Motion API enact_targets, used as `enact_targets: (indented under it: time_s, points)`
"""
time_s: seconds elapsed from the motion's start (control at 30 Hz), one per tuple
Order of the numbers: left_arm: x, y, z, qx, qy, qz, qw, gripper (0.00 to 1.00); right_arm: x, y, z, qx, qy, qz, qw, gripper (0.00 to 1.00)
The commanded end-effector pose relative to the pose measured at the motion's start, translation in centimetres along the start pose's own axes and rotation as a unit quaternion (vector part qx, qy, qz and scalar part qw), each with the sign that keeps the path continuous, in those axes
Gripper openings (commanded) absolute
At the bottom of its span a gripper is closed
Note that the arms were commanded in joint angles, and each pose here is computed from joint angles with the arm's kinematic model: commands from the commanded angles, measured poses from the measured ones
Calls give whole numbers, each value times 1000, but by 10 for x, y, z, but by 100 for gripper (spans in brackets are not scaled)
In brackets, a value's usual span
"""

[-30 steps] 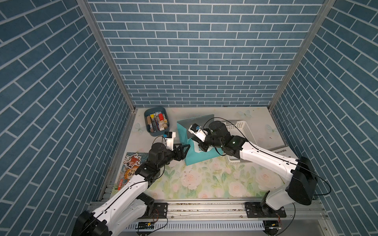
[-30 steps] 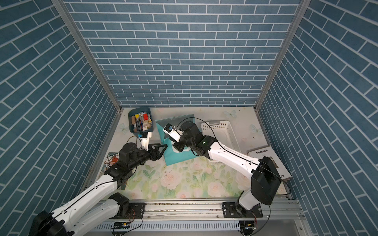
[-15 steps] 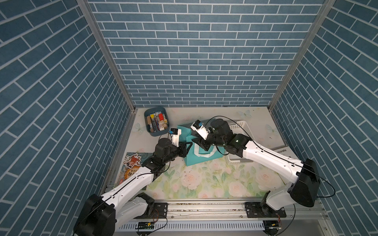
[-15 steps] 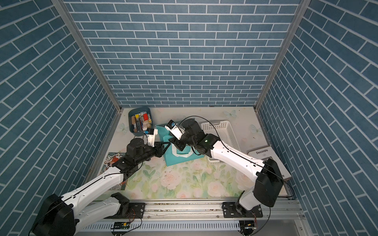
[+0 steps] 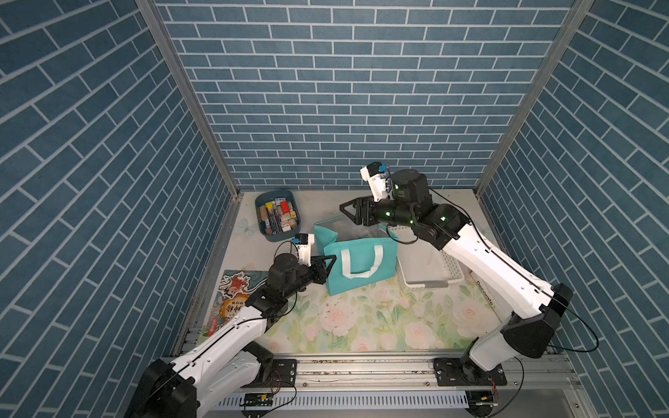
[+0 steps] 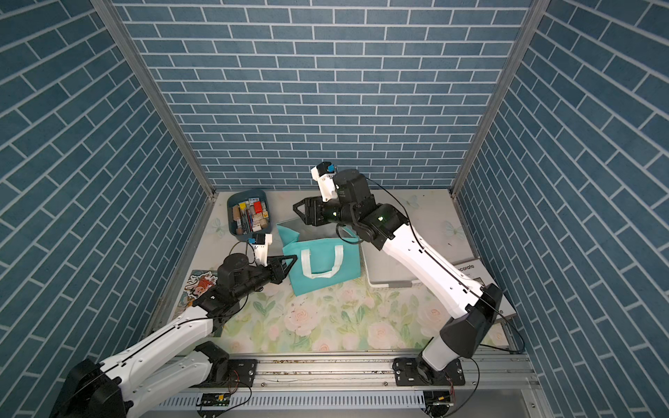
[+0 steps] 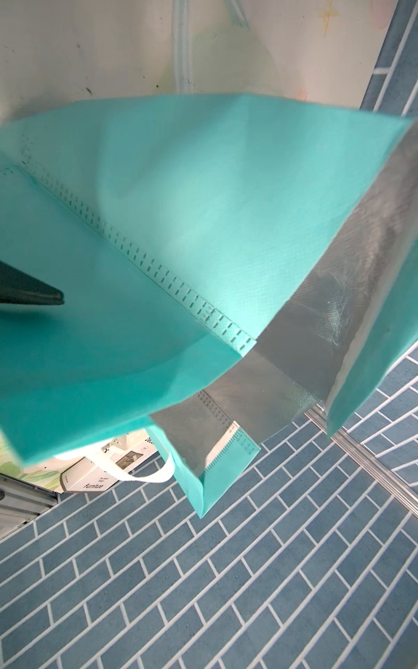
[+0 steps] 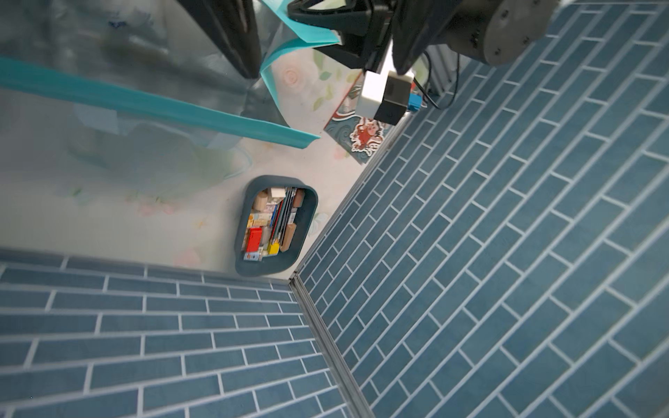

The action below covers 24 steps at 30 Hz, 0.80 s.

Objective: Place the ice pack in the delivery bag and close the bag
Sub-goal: Close the delivery bag at the center of the board, then seal the delivery bag at the center of the board.

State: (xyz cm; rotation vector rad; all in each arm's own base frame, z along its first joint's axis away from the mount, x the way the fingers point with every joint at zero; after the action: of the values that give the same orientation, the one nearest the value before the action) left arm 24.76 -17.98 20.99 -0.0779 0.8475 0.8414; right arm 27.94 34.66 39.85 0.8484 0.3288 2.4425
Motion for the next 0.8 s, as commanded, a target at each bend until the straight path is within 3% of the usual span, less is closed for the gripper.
enact_targets:
  time_s: [0.0, 0.1, 0.33, 0.67, 0.77]
  points:
    - [-3, 1, 4, -15, 5, -6, 1000, 26, -8, -23, -35, 103, -185, 13, 977, 61]
    - [-3, 2, 5, -19, 8, -6, 1000, 26, -2, -35, -38, 110, -232, 49, 965, 61]
    - [-6, 4, 7, -30, 13, -13, 999, 26, -12, -68, -60, 138, -300, 54, 942, 59]
    - [-3, 7, 0, -31, 16, -10, 999, 26, -22, -87, -54, 146, -327, 77, 930, 59]
    - [-2, 8, -2, -29, 15, -9, 999, 26, -38, -74, -39, 114, -332, 69, 934, 59]
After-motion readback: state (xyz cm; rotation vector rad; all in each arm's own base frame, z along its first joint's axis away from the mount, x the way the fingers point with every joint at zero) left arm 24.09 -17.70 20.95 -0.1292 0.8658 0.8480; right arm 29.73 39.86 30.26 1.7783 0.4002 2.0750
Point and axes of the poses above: each gripper's point midway between its finger pads, its own y axis back along the fingers, its own x axis along the line the jaws close on, z = x × y, the point moved 4 cm from there along y, back along the fingers, and after that the axes turned 6 degrees about y, right-handed, at the moved point
